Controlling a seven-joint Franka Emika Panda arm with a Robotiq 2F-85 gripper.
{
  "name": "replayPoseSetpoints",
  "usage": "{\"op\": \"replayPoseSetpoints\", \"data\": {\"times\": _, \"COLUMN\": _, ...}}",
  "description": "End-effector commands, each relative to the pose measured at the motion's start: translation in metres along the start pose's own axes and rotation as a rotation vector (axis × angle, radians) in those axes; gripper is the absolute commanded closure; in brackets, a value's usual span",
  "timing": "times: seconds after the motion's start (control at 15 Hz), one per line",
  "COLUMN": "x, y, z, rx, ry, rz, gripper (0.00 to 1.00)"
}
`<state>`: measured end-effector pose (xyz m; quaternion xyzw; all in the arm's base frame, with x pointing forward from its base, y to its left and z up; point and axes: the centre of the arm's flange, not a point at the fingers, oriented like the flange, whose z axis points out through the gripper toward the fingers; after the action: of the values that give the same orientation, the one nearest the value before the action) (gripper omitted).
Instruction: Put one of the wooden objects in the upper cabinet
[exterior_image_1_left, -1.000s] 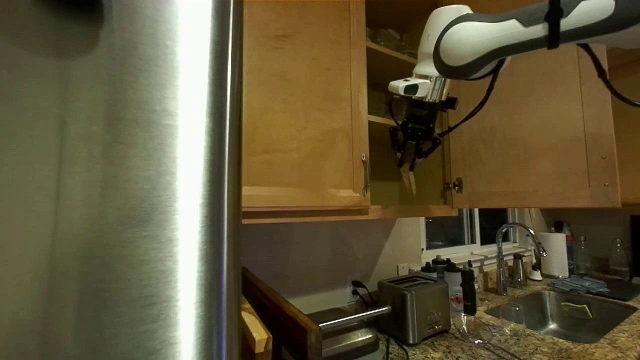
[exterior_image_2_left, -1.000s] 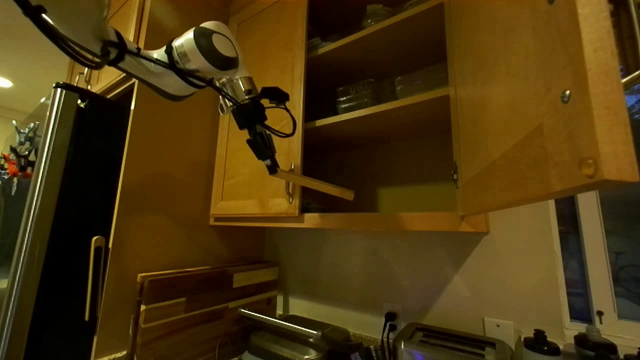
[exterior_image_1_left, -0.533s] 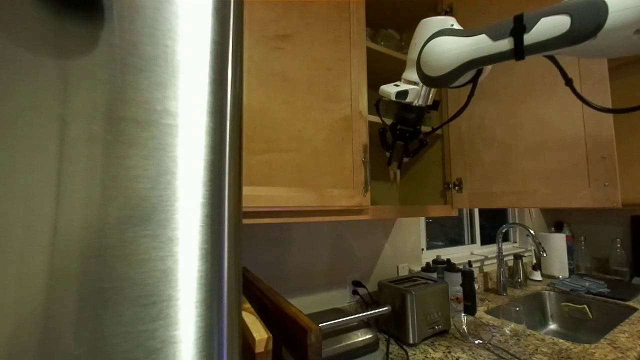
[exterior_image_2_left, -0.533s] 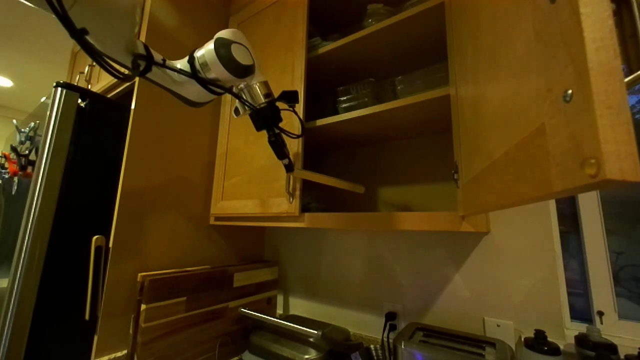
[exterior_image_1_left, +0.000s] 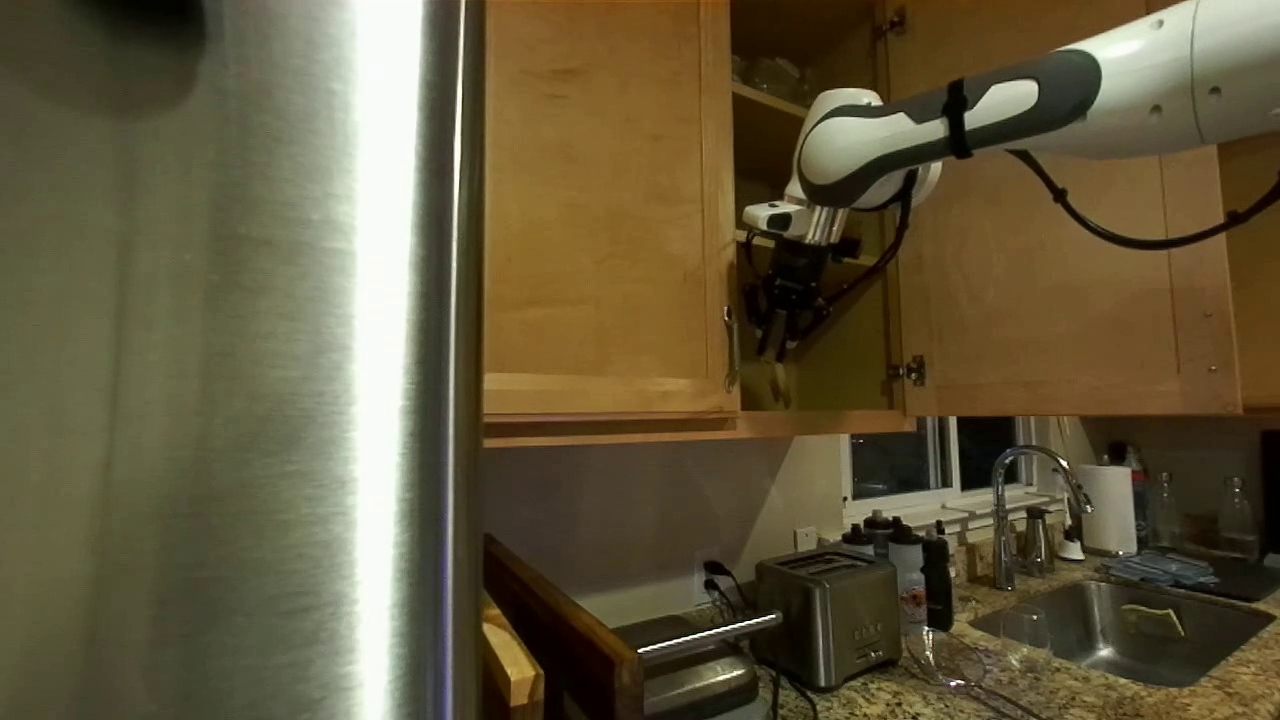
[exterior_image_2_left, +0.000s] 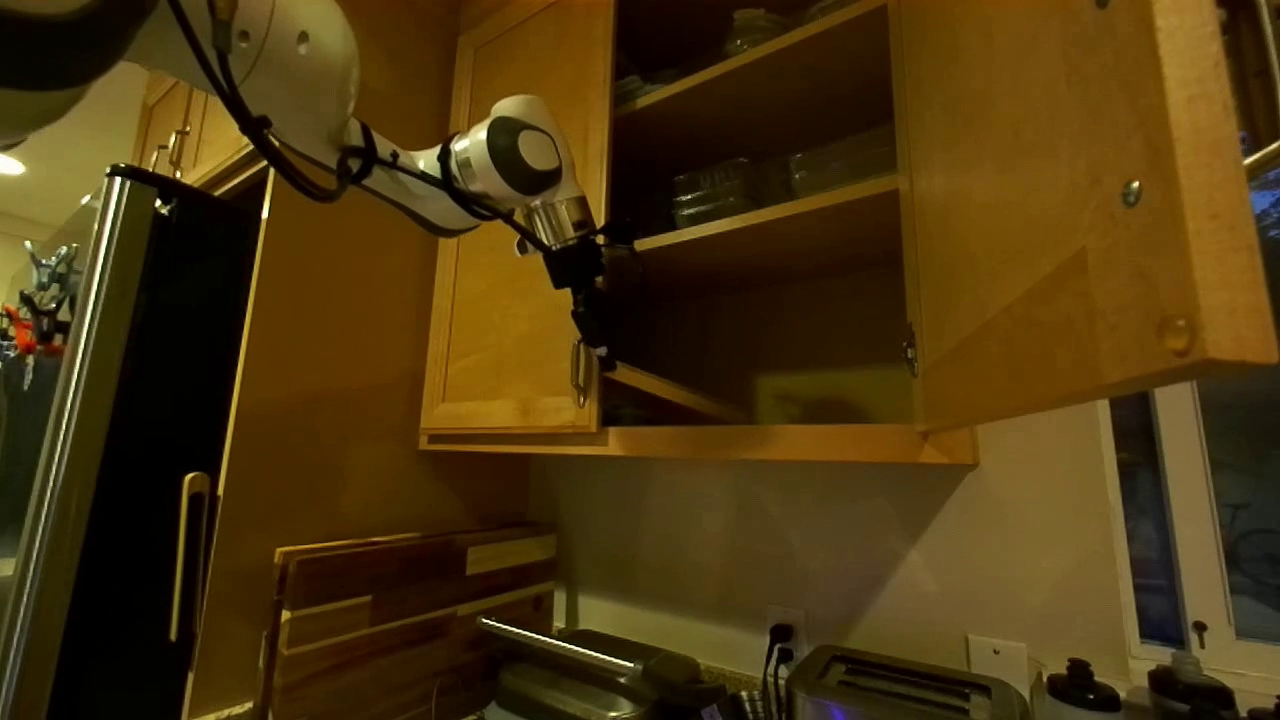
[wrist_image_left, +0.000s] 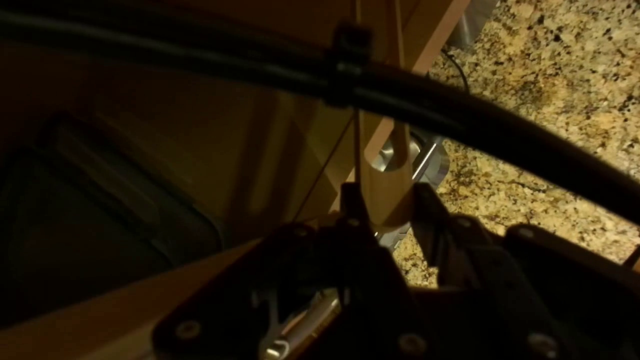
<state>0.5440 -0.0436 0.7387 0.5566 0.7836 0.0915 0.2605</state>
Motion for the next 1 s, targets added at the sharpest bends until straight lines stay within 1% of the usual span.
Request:
{"op": "replayPoseSetpoints", "data": {"times": 0.0, "x": -0.013, "y": 0.008, "z": 0.007, "rx": -0.025, "ry": -0.008, "rz": 0.0, "gripper": 0.91}}
{"op": "replayPoseSetpoints", "data": {"times": 0.13, "x": -0.014, "y": 0.012, "z": 0.014, "rx": -0.017, "ry": -0.011, "rz": 0.014, "gripper": 0.91}}
{"op": "replayPoseSetpoints", "data": {"times": 0.27, "x": -0.018, "y": 0.019, "z": 0.019, "rx": -0.011, "ry": -0.007, "rz": 0.081, "gripper": 0.91}}
{"op": "replayPoseSetpoints", "data": {"times": 0.67, "x": -0.041, "y": 0.033, "z": 0.024, "rx": 0.005, "ry": -0.012, "rz": 0.376, "gripper": 0.91}}
{"op": "replayPoseSetpoints", "data": {"times": 0.8, "x": -0.047, "y": 0.035, "z": 0.026, "rx": 0.005, "ry": -0.022, "rz": 0.434, "gripper": 0.91}}
{"op": "replayPoseSetpoints", "data": {"times": 0.93, "x": -0.047, "y": 0.034, "z": 0.025, "rx": 0.003, "ry": -0.043, "rz": 0.459, "gripper": 0.91}}
